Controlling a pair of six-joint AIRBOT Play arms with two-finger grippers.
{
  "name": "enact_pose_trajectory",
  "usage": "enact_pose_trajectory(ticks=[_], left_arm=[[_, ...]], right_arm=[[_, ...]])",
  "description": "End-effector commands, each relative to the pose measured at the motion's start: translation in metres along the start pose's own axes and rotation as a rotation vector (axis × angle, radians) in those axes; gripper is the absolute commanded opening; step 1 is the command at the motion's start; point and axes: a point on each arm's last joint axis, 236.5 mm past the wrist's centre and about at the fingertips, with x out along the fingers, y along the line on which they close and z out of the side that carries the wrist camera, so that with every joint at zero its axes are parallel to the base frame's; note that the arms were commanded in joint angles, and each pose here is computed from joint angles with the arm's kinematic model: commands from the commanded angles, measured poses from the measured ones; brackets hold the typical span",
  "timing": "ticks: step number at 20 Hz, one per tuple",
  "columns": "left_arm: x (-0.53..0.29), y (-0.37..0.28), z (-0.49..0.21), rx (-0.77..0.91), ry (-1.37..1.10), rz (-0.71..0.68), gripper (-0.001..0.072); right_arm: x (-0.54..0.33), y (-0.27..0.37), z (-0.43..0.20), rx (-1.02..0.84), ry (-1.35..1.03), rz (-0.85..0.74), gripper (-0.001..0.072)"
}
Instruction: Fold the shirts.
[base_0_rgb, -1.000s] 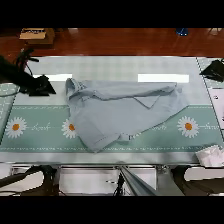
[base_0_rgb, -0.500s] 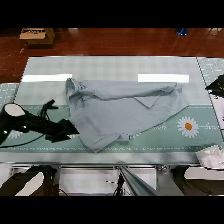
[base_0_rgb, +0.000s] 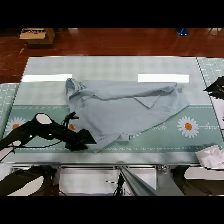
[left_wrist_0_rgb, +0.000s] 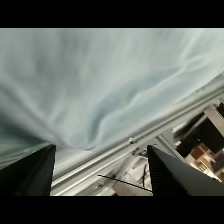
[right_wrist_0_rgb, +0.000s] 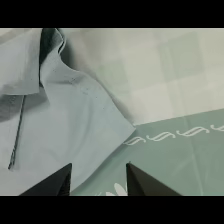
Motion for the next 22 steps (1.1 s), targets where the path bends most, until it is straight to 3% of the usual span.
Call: enact_pose_trajectory(ticks=[1, 2, 4, 6, 11, 14, 19, 22], left_arm=[[0.018, 0.007, 0.029, -0.018, -0.11, 0.033, 0.0509], [0.017, 0.001, 0.045, -0.037, -0.179, 0.011, 0.0318], [0.011, -0.005, 0.069, -0.068, -0.279, -0.019, 0.0288], [0.009, -0.005, 0.075, -0.061, -0.305, -0.017, 0.0022], [0.012, -0.01, 0.061, -0.001, -0.246, -0.025, 0.0023], [0.012, -0.012, 0.058, 0.012, -0.238, -0.029, 0.0023], [0.007, -0.017, 0.058, 0.045, -0.253, -0.036, 0.0023], [0.007, -0.018, 0.059, 0.049, -0.256, -0.037, 0.0023]], right_arm=[[0.0, 0.0, 0.0, 0.0, -0.003, -0.001, 0.043], [0.0, 0.0, 0.0, 0.0, -0.002, 0.0, 0.043], [0.0, 0.0, -0.001, 0.0, 0.004, 0.002, 0.043], [0.0, 0.0, 0.0, 0.0, 0.001, 0.0, 0.0431], [0.012, -0.021, -0.009, 0.031, 0.03, -0.031, 0.0437], [0.042, -0.036, -0.036, 0.095, 0.107, -0.018, 0.049], [0.097, -0.026, -0.037, 0.242, 0.09, 0.125, 0.0493], [0.126, -0.018, -0.04, 0.231, 0.128, 0.126, 0.0492]])
